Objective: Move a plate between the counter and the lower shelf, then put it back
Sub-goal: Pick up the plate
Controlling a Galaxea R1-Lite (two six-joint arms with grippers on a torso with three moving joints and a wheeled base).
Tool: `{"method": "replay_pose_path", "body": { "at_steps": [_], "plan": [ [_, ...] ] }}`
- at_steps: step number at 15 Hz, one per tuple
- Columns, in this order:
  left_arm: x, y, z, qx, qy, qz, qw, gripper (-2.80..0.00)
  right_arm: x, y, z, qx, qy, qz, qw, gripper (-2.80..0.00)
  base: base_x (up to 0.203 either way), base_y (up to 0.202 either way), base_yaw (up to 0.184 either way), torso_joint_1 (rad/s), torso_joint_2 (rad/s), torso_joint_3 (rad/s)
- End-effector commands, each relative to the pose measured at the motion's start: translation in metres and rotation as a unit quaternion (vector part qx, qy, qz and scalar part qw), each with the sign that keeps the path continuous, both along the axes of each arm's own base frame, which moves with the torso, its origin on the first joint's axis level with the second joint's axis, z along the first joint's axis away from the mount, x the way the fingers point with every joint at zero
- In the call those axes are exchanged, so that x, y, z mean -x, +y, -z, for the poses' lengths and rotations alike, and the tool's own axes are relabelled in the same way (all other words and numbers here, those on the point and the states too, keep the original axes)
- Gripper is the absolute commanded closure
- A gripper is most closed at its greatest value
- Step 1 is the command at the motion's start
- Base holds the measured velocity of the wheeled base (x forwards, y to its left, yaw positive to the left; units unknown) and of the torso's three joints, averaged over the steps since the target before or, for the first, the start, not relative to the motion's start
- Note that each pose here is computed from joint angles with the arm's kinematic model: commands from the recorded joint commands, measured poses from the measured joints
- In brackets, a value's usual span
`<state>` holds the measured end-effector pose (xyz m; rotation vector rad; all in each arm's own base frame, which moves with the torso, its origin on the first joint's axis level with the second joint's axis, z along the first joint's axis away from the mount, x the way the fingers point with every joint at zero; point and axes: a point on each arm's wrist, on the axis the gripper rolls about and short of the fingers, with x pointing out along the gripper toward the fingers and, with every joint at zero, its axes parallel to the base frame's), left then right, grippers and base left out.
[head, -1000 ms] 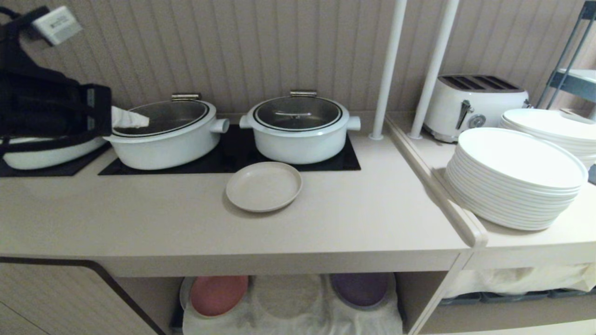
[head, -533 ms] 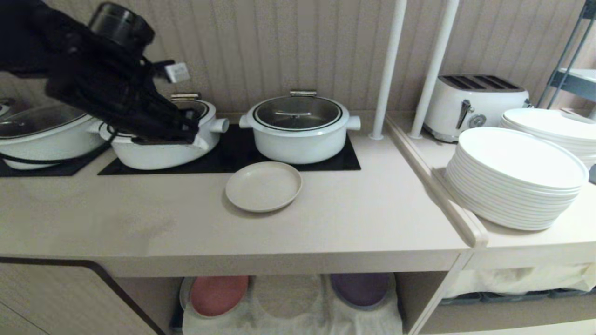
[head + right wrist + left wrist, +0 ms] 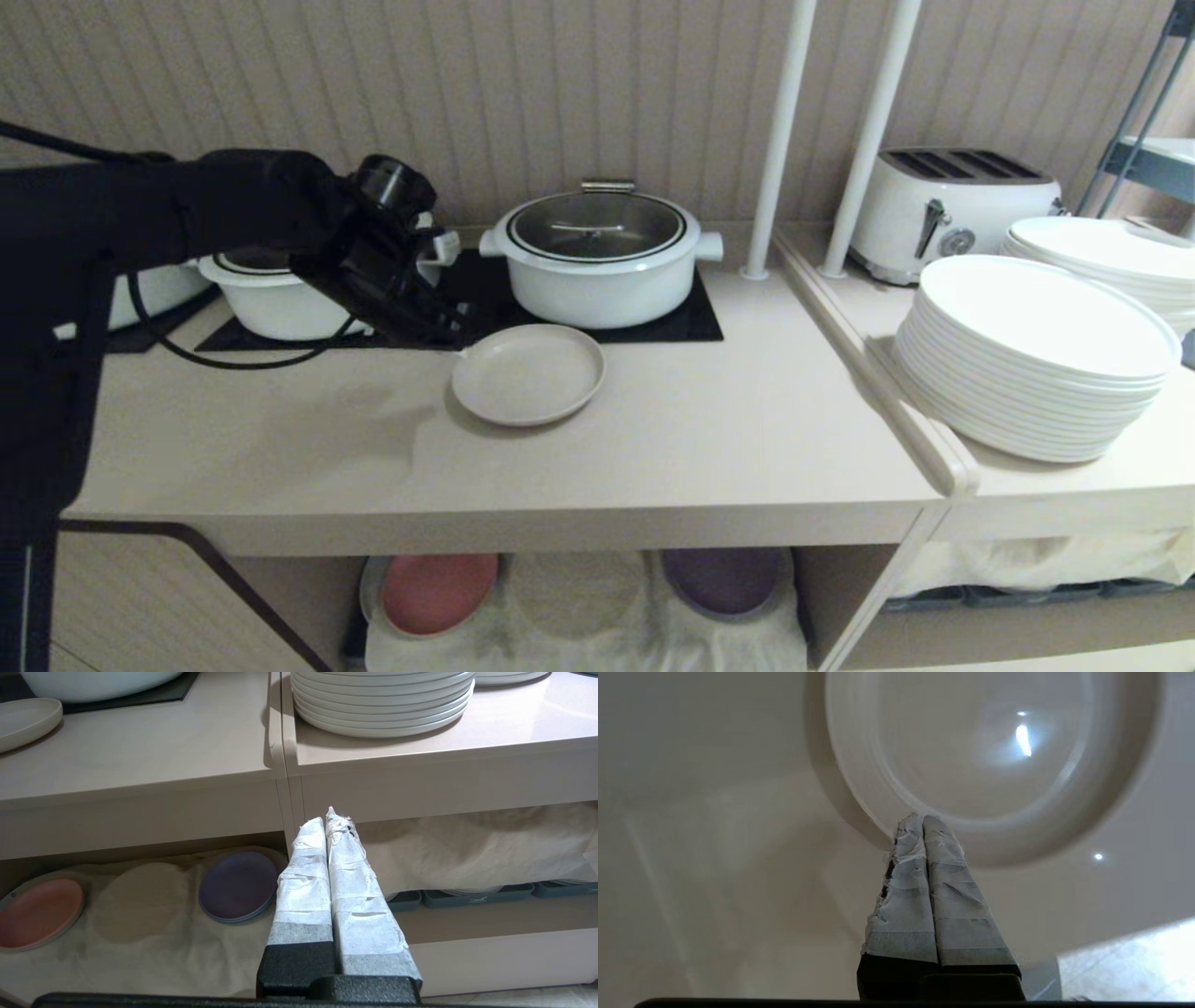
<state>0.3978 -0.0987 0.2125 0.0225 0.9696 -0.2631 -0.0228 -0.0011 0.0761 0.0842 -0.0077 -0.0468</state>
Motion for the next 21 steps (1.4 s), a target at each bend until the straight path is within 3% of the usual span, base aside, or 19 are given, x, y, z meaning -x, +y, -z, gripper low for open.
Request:
{"method": "replay_pose_path", "body": {
  "at_steps": [1, 9, 10, 16, 19, 21],
  "plan": [
    [-0.006, 0.000, 0.010, -0.003, 0.010, -0.002, 0.9999, 0.00, 0.000, 0.000, 0.000, 0.000, 0.000, 0.000, 1.000, 0.00, 0.000, 0.000, 0.000, 0.000, 0.00, 0.000],
    [-0.011, 0.010, 0.009, -0.002, -0.001, -0.014, 0.9999, 0.00, 0.000, 0.000, 0.000, 0.000, 0.000, 0.000, 1.000, 0.00, 0.000, 0.000, 0.000, 0.000, 0.00, 0.000],
    [-0.011, 0.011, 0.009, -0.003, -0.003, -0.014, 0.9999, -2.80, 0.000, 0.000, 0.000, -0.001, 0.000, 0.000, 1.000, 0.00, 0.000, 0.000, 0.000, 0.000, 0.00, 0.000],
    [-0.017, 0.010, 0.013, -0.005, -0.018, -0.012, 0.9997, -2.80, 0.000, 0.000, 0.000, -0.001, 0.000, 0.000, 1.000, 0.00, 0.000, 0.000, 0.000, 0.000, 0.00, 0.000],
    [-0.025, 0.011, 0.027, -0.060, -0.019, -0.019, 0.9978, -2.80, 0.000, 0.000, 0.000, -0.001, 0.000, 0.000, 1.000, 0.00, 0.000, 0.000, 0.000, 0.000, 0.00, 0.000],
    [-0.031, 0.010, 0.032, -0.064, -0.028, -0.021, 0.9973, -2.80, 0.000, 0.000, 0.000, 0.000, 0.000, 0.000, 1.000, 0.00, 0.000, 0.000, 0.000, 0.000, 0.00, 0.000]
  ]
}}
